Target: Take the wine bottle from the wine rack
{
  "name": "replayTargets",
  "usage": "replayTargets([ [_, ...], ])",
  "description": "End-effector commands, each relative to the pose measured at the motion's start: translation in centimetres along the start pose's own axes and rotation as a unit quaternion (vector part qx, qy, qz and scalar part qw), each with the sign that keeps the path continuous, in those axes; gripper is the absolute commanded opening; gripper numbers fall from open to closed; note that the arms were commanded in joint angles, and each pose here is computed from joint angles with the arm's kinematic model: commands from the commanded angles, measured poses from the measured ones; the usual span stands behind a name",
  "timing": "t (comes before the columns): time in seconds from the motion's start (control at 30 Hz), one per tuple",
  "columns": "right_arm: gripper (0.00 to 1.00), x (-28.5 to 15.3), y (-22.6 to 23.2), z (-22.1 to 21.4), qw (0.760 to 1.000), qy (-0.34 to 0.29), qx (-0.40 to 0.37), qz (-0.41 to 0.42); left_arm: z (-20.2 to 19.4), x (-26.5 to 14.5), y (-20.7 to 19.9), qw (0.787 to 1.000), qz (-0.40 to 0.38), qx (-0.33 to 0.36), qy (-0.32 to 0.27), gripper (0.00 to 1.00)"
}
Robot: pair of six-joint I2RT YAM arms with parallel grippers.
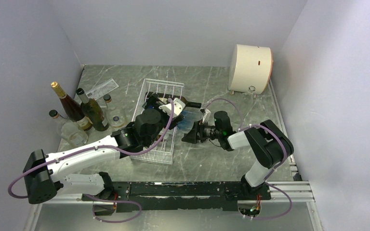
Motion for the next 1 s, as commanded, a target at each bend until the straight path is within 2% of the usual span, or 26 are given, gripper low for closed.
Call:
replayTargets([
  [0.0,0.69,0.6,-0.1,1.0,1.000,-0.002,-0.015,0.009,0.5,-0.2,0.2,1.000,0.004,-0.002,-0.008,1.00],
  [0.2,0.63,1.0,0.0,1.4,1.000,0.005,-0.019,0.021,0.5,-0.3,0.3,1.000,0.004,-0.003,-0.011,1.00],
  [0.4,0.53,1.0,-0.2,1.0,1.000,0.012,-0.016,0.023,0.4,-0.1,0.2,1.000,0.006,-0.001,-0.007,1.00],
  [0.63,0.37,-0.1,0.1,0.0,1.000,0.009,-0.018,0.021,0.3,0.0,0.1,1.000,0.009,-0.003,-0.007,1.00],
  [0.77,0.25,-1.4,0.0,-0.5,1.000,0.002,-0.015,0.019,-0.1,0.2,-0.2,1.000,0.012,-0.001,-0.005,1.00],
  [0.97,0.17,-3.6,0.1,-1.3,1.000,-0.011,-0.011,0.008,-0.6,0.8,-0.8,1.000,0.016,0.014,0.016,0.99],
])
Point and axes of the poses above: each gripper's point midway between its finger pads, its own x axis out along the fingers, its own y axis along the line the jaws close on, z = x × y, the point moved 8 cm from there along -x, back along the fingers, and after that the axes turned 6 degrees about x, right-handed, at the moved point
